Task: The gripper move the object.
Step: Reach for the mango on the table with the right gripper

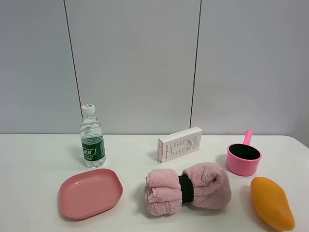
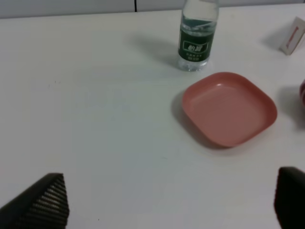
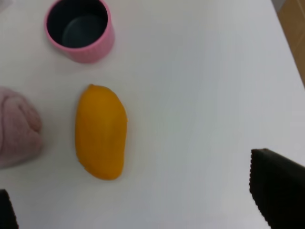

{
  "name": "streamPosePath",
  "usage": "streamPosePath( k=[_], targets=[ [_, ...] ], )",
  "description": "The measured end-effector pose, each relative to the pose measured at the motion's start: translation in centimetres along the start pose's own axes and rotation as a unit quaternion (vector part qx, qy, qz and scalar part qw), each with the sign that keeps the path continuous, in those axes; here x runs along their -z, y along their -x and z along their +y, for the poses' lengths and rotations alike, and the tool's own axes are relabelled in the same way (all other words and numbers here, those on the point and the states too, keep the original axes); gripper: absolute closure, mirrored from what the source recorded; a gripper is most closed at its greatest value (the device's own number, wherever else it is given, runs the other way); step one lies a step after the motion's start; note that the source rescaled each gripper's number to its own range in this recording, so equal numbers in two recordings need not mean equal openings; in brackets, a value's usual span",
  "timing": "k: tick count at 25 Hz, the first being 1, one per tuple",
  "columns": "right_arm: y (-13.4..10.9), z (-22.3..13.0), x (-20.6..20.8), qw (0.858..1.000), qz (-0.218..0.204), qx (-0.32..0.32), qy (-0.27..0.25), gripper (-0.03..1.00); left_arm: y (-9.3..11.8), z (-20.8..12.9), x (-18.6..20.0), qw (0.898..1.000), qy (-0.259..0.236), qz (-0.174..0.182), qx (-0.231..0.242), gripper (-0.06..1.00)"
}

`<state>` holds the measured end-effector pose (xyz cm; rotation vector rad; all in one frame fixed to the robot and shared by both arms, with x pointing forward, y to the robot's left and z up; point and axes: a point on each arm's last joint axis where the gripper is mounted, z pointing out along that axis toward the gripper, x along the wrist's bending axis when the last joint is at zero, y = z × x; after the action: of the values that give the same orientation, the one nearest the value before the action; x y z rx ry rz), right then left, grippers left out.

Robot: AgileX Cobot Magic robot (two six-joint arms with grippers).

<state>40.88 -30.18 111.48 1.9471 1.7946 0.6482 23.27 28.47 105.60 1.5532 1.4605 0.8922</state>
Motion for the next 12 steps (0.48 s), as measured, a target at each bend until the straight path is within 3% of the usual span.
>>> streamPosePath(
  k=[4,12],
  targets=[
    [0.1,1.6,-5.2,0.997,-0.004,-0.007,-0.071,-0.03,0.0,0.0,0.0,1.000,0.000,0.000,0.000,-0.06],
    [-2.2,1.8,-13.0,0.988,0.003,-0.012,-0.155,-0.03,0.0,0.0,0.0,1.000,0.000,0.000,0.000,-0.06]
  ],
)
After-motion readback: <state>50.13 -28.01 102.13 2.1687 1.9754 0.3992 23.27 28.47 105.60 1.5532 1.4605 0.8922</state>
